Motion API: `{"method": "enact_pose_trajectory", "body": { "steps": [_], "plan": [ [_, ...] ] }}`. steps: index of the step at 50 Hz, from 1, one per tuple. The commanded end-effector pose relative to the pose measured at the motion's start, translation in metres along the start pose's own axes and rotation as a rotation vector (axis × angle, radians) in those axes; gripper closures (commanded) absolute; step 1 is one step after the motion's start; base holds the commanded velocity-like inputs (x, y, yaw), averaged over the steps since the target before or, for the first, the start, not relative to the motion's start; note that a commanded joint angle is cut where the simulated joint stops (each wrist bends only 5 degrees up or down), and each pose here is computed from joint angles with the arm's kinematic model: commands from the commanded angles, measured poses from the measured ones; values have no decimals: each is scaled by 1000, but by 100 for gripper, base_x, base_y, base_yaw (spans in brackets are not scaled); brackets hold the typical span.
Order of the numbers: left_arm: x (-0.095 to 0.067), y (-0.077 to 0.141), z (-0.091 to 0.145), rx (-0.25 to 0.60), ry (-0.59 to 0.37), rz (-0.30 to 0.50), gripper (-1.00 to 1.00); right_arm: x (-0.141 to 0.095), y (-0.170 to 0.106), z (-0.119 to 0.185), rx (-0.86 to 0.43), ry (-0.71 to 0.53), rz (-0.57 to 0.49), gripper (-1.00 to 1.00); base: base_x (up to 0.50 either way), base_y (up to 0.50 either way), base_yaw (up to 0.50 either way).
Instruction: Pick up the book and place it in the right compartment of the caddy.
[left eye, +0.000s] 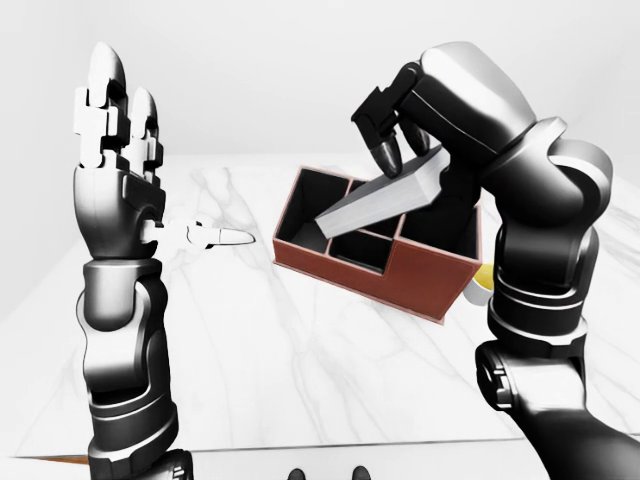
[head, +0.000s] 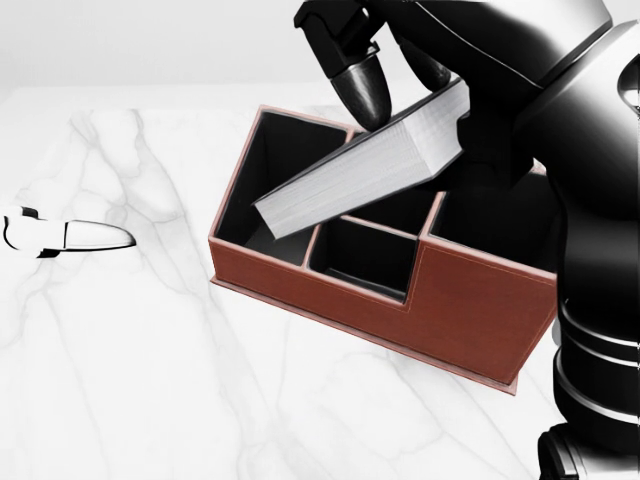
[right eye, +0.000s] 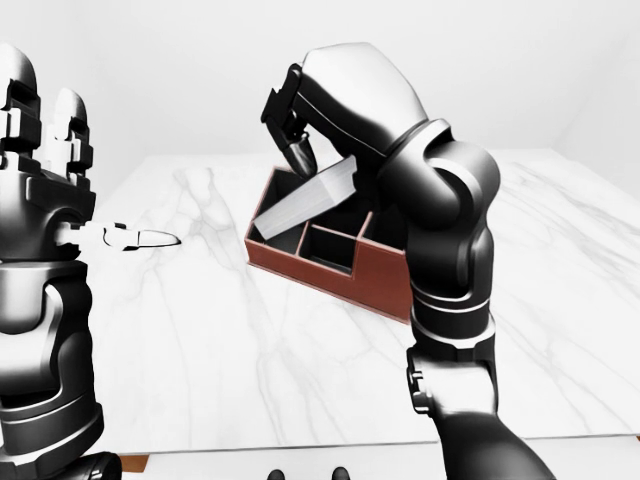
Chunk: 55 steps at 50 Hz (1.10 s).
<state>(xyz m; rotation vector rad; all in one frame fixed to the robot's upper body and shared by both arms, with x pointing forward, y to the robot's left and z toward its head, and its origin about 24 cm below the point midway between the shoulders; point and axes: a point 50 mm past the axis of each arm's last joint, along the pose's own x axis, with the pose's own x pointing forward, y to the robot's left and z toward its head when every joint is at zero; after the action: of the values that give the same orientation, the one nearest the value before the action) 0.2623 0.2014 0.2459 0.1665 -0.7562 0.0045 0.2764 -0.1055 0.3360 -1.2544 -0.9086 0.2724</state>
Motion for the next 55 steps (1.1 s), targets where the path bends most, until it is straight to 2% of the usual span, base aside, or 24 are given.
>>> {"method": "enact_pose_trajectory", "body": {
  "steps": [1, 12, 15, 34, 40, 47, 55],
  "plan": [
    [0, 0, 0, -1, -2, -1, -100, 6, -12, -6, -19, 21, -36, 100, 0, 0, 0],
    [0, -1, 2, -3, -7, -4, -100, 13, -18, -14, -36, 53, -55, 100, 0, 0, 0],
    [0, 0, 2, -5, -8, -3, -100, 18, -23, -22, -83, 110, -66, 100, 0, 0, 0],
    [0, -1, 4, -12, -18, -4, -100, 40, -47, -36, -161, 195, -110, 100, 0, 0, 0],
    [0, -1, 5, -17, -21, -10, -100, 44, -42, -63, -181, 306, -91, 100, 0, 0, 0],
    [-1, -3, 8, -27, -35, -23, -100, 59, -55, -81, -172, 385, -95, 100, 0, 0, 0],
    [-2, -4, 10, -33, -45, -27, -100, 64, -48, -101, -170, 475, -11, 100, 0, 0, 0]
  ]
}}
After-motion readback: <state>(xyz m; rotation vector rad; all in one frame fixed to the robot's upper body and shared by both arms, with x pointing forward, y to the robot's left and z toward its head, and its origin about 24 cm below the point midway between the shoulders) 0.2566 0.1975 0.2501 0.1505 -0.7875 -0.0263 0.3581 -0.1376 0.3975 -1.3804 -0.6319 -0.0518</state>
